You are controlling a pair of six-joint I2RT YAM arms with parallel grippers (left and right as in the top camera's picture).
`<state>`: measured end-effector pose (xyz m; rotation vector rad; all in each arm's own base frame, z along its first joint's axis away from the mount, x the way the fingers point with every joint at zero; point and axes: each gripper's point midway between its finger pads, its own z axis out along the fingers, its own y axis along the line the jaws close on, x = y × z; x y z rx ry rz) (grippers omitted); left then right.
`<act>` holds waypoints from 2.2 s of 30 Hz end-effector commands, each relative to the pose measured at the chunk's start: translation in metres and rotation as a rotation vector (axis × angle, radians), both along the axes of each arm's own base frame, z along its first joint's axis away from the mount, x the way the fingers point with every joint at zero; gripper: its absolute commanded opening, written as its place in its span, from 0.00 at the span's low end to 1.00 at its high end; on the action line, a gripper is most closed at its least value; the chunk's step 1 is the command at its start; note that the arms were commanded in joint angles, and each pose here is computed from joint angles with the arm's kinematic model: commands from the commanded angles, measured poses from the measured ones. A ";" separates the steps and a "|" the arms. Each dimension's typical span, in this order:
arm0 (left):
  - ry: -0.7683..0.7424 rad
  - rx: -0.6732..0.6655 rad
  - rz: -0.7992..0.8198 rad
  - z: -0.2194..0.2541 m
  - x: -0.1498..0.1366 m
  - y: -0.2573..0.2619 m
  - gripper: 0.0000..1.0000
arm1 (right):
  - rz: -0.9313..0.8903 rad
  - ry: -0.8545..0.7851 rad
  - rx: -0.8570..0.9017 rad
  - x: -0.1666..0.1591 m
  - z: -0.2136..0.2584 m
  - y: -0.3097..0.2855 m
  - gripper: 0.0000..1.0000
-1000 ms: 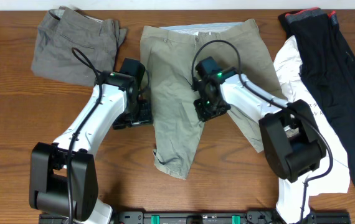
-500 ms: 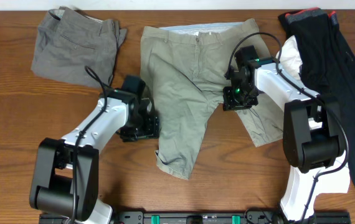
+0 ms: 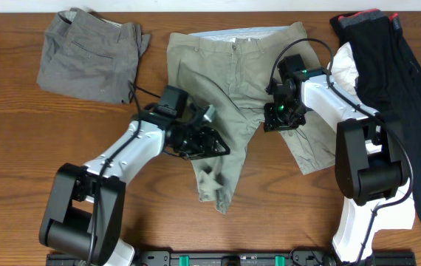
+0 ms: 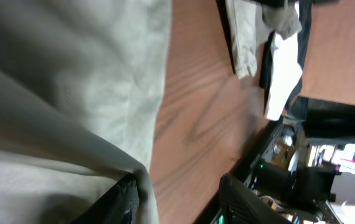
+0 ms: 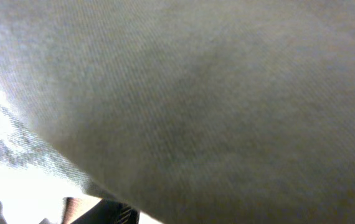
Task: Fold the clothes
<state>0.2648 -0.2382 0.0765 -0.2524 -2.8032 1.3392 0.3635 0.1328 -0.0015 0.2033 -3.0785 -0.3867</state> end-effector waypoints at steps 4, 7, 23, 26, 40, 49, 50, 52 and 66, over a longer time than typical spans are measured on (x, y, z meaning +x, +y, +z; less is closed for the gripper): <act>0.032 0.175 0.025 -0.014 -0.008 0.010 0.45 | 0.020 0.076 -0.045 -0.016 -0.026 -0.006 0.35; 0.066 0.250 0.051 -0.021 -0.012 0.026 0.45 | 0.020 0.077 -0.045 -0.016 -0.026 -0.006 0.35; -0.102 0.447 0.178 0.043 -0.022 0.100 0.46 | 0.020 0.070 -0.043 -0.015 -0.026 -0.005 0.37; -0.086 0.462 0.180 0.034 -0.022 0.102 0.46 | 0.020 0.070 -0.042 -0.015 -0.026 -0.005 0.37; 0.104 0.311 0.151 -0.024 -0.028 0.071 0.46 | 0.020 0.074 -0.044 -0.016 -0.026 -0.006 0.38; 0.150 0.216 0.083 -0.018 -0.041 0.057 0.46 | 0.021 0.072 -0.044 -0.015 -0.026 -0.006 0.37; 0.163 0.221 0.081 -0.018 -0.044 0.058 0.46 | 0.021 0.073 -0.044 -0.015 -0.026 -0.006 0.37; 0.192 0.231 0.078 -0.019 -0.050 0.059 0.46 | 0.021 0.073 -0.044 -0.016 -0.026 -0.006 0.37; 0.221 0.242 0.075 -0.038 -0.067 0.064 0.06 | 0.028 0.069 -0.042 -0.015 -0.026 -0.006 0.37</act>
